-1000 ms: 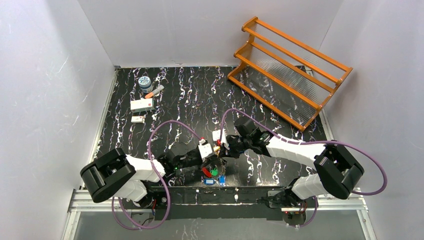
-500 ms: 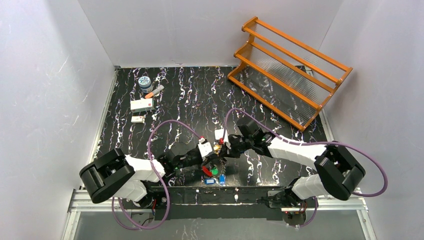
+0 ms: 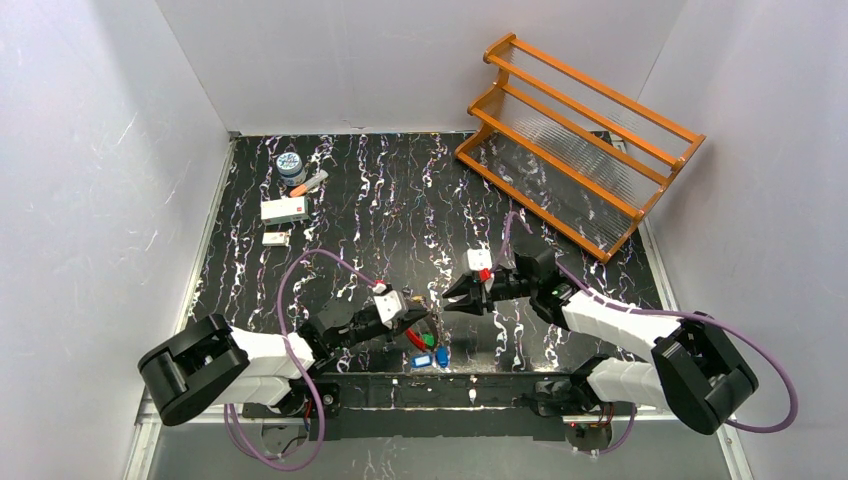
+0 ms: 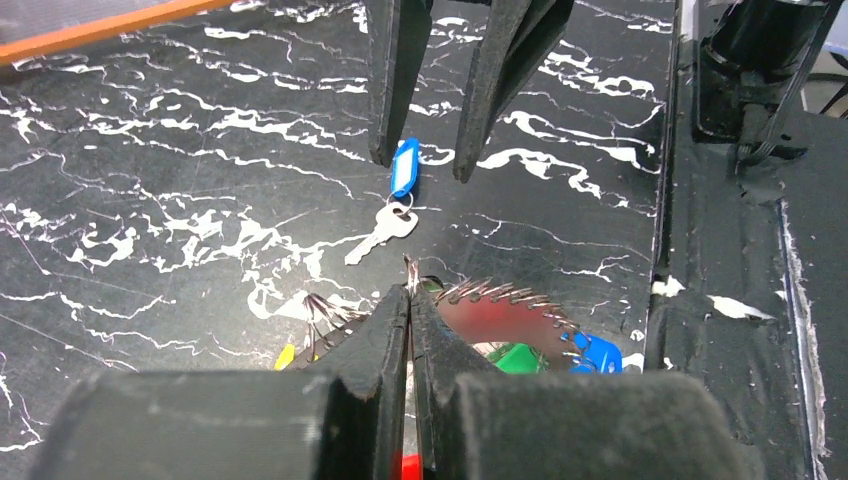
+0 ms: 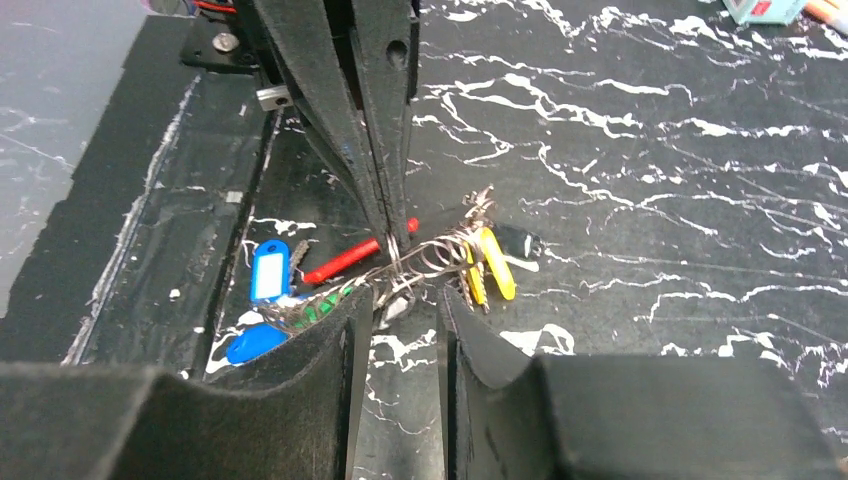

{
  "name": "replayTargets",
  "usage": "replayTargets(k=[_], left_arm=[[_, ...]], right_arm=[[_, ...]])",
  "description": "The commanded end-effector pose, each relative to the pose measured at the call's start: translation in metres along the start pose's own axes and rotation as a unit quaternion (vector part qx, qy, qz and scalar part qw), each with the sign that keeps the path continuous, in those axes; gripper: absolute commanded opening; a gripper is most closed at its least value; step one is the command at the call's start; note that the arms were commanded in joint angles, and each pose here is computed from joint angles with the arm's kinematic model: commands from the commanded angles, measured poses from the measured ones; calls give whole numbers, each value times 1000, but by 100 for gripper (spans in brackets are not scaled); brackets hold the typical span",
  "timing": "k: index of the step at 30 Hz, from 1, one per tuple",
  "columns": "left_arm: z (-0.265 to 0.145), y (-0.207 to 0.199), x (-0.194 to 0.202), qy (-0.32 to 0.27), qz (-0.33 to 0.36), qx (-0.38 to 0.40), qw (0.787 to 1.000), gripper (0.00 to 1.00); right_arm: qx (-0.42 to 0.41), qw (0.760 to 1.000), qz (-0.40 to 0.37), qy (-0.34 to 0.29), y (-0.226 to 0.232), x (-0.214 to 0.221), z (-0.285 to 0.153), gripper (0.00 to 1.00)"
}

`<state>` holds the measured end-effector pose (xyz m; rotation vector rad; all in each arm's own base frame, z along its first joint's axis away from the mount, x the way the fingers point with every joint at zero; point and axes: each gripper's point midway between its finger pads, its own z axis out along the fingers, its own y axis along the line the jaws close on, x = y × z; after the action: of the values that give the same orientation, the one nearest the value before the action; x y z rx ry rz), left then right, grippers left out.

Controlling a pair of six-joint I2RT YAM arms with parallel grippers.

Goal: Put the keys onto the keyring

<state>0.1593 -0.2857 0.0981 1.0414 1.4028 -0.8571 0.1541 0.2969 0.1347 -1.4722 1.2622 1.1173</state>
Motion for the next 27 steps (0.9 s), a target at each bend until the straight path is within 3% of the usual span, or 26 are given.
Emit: replayTargets(k=[1,8,27], left_arm=[[0,-4,-39,-79,22,14,997,0],[1,-10,-46,-94,25,31,995,0],[3,-14,-47,-95,22,44,994,0]], right_arm=[[-36,997,-48,-53,11,-28,-1,37],[-61,995,-54,-64,16,-30,1,32],[-73,995,-26,-63,5,-23,14,33]])
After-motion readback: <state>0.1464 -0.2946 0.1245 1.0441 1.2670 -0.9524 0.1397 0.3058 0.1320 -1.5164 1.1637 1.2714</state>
